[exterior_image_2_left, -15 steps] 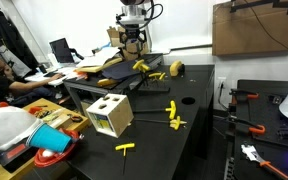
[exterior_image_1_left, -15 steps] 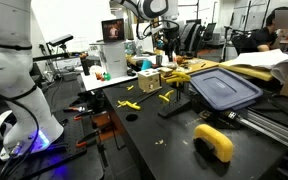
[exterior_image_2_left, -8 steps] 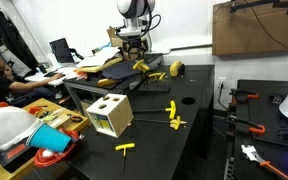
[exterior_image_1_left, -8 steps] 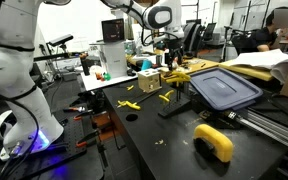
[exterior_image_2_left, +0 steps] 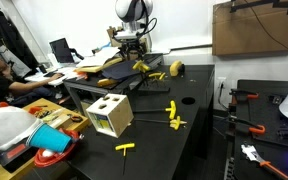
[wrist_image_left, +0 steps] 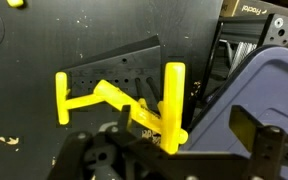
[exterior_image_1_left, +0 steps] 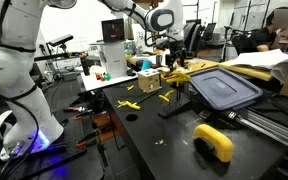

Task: Remove the yellow object in the front part of the black platform and put it on the table

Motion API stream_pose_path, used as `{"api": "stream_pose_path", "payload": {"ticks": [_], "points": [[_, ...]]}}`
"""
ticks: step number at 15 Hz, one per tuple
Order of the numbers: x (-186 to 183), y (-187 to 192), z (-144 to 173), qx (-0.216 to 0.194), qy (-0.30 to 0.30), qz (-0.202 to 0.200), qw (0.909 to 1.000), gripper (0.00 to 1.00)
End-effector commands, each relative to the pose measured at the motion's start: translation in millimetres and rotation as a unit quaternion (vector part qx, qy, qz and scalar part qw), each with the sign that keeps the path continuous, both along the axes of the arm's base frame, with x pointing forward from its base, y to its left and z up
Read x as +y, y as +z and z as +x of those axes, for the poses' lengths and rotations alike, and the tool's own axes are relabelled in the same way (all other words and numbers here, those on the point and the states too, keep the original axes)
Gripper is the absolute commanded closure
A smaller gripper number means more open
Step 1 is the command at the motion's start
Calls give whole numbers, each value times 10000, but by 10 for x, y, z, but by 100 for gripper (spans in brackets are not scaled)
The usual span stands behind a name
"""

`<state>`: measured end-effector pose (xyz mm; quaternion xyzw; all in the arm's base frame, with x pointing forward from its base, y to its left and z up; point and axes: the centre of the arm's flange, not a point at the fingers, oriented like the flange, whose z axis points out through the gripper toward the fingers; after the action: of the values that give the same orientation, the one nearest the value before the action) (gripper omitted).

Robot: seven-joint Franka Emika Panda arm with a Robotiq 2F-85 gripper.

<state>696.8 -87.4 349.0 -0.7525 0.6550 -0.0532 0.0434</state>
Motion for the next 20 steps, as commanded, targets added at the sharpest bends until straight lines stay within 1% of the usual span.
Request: {"api": "stream_pose_path", "payload": {"ticks": [1,8,16,17,18,20], "points": [[-28,-10,68,6,-272,-34,9996,0],[-122,-127,71,42,-370,-57,9993,0],[-89,-265,156,67,-392,-24,9992,0],[-95,-275,163,44,-378,-46,9993,25],[-98,-272,171,16,-364,-72,9993,26],[-104,-259,182,-47,-349,-120,9993,42]]}}
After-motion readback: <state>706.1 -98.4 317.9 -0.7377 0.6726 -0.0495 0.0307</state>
